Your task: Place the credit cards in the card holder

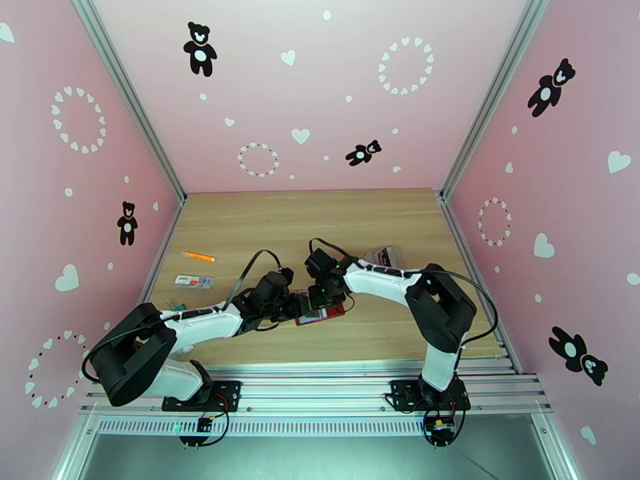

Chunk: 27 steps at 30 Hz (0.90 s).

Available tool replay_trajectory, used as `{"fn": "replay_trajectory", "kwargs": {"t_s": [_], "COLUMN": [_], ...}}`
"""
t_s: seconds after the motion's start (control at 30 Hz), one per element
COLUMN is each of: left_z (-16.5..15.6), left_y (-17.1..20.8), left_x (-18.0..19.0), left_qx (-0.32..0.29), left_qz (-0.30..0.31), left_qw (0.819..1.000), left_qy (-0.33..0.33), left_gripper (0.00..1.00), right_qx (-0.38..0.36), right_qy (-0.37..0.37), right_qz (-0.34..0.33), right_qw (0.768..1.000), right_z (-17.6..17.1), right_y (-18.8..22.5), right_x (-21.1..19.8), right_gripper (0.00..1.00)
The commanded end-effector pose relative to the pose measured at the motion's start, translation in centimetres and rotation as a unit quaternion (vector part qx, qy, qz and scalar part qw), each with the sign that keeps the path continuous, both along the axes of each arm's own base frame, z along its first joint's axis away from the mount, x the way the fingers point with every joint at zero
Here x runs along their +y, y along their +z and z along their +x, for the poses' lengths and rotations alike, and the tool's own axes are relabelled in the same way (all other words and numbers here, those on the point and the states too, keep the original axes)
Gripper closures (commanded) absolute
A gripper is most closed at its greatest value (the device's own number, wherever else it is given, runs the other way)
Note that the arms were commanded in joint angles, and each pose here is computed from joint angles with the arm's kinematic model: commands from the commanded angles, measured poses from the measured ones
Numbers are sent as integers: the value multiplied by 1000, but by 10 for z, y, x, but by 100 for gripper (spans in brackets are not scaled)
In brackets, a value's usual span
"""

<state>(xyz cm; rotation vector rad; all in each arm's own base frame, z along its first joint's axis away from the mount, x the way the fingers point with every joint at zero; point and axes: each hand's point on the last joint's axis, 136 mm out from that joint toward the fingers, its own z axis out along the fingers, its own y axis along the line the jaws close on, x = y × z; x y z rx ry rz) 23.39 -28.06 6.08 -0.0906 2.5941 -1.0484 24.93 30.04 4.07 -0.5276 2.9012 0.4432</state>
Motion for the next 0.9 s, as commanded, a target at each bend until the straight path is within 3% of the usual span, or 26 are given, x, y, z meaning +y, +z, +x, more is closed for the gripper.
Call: {"fn": "replay_trajectory", "kwargs": {"t_s": [0.0,0.37,0.47,0.63,0.87], "left_z": [5,15,18,25,27], "left_y": [13,23,24,24,20], "left_x": [-17,-54,-63,-80,-101], "left_qx": [-13,-21,-21,-21,-15], "left_qz": [-21,-29,-29,-32,-41], "left_qw": [1000,998,998,997,996], "left_qy": [-19,-48,-54,-66,-84], "left_gripper": [67,67,66,66,66], "right_qx": [-17,-6,-15,-25,-35], "right_qy": [-15,-56,-65,-80,-88], "right_qz": [-4,-93,-117,-122,-134], "right_qw": [1000,994,991,989,986], "right_z": [4,11,14,16,15], "right_y": [14,-8,-8,-2,8], "right_x": [-15,-79,-93,-107,-122], "right_gripper": [74,71,66,58,55]}}
